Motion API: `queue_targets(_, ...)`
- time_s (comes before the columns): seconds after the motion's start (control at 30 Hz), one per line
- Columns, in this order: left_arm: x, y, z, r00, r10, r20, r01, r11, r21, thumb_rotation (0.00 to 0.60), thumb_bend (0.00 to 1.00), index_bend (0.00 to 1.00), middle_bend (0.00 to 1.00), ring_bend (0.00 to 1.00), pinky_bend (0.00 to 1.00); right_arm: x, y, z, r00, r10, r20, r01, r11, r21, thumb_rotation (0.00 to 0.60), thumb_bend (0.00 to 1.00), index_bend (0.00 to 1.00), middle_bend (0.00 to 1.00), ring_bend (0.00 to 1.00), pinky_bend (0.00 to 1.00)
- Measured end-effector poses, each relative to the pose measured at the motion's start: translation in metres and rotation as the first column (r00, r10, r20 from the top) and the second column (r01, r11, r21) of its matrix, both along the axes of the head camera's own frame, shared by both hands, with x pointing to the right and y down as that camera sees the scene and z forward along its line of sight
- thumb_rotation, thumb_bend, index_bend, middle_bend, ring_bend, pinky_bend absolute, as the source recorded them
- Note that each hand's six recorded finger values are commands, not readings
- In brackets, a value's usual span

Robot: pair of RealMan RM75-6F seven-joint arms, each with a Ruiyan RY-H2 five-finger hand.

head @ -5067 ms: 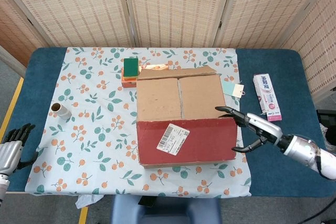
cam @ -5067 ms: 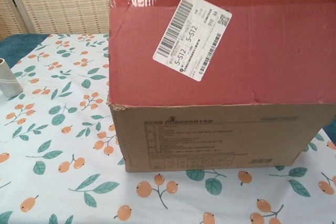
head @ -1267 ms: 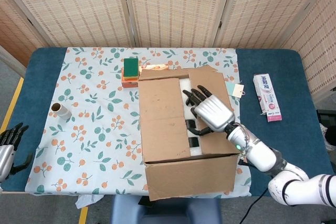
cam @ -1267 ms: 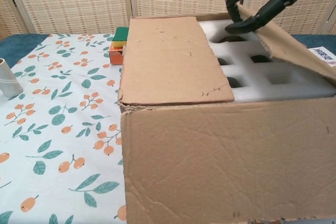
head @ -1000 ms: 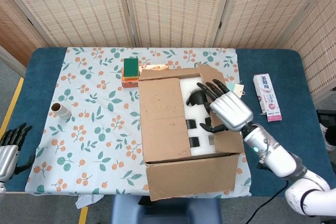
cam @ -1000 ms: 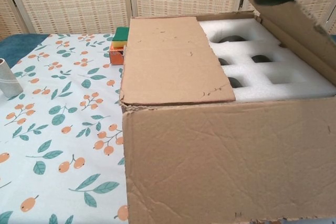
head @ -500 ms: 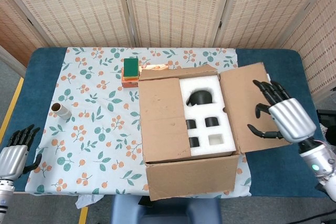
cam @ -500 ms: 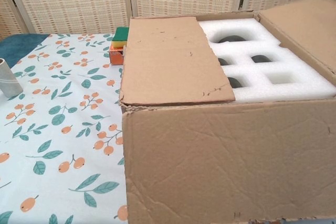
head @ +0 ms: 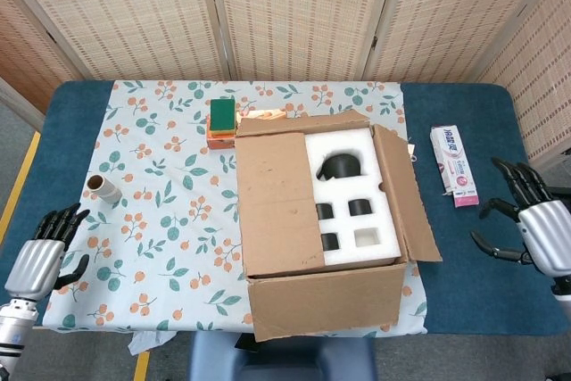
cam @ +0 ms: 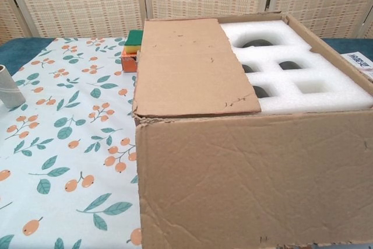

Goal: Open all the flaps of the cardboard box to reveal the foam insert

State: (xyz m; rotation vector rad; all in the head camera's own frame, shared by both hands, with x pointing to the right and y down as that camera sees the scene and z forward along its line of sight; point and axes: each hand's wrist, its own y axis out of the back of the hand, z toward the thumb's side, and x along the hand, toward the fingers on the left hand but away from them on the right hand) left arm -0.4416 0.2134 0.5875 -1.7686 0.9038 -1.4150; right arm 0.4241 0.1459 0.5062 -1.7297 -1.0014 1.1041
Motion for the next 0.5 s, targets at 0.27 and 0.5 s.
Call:
queue_targets(0.27, 0.08, -0.037, -0.026, 0.963, 0.242, -0.115, -0.245, 0.97, -0.008, 0.6, 0.96, 0.34, 0.0, 0.0, 0.0, 0.013, 0.032, 0.011, 0.983, 0.027, 0.181, -0.037, 0.998, 0.05, 0.34, 0.4, 0.51, 0.0, 0.0, 0.0)
queue_targets(0.5, 0.148, -0.071, -0.017, 0.897, 0.406, -0.173, -0.426, 0.898, -0.106, 0.6, 1.0, 0.4, 0.0, 0.0, 0.0, 0.019, 0.039, -0.006, 0.954, 0.013, 0.3, -0.044, 0.994, 0.099, 0.349, 0.41, 0.51, 0.0, 0.0, 0.0)
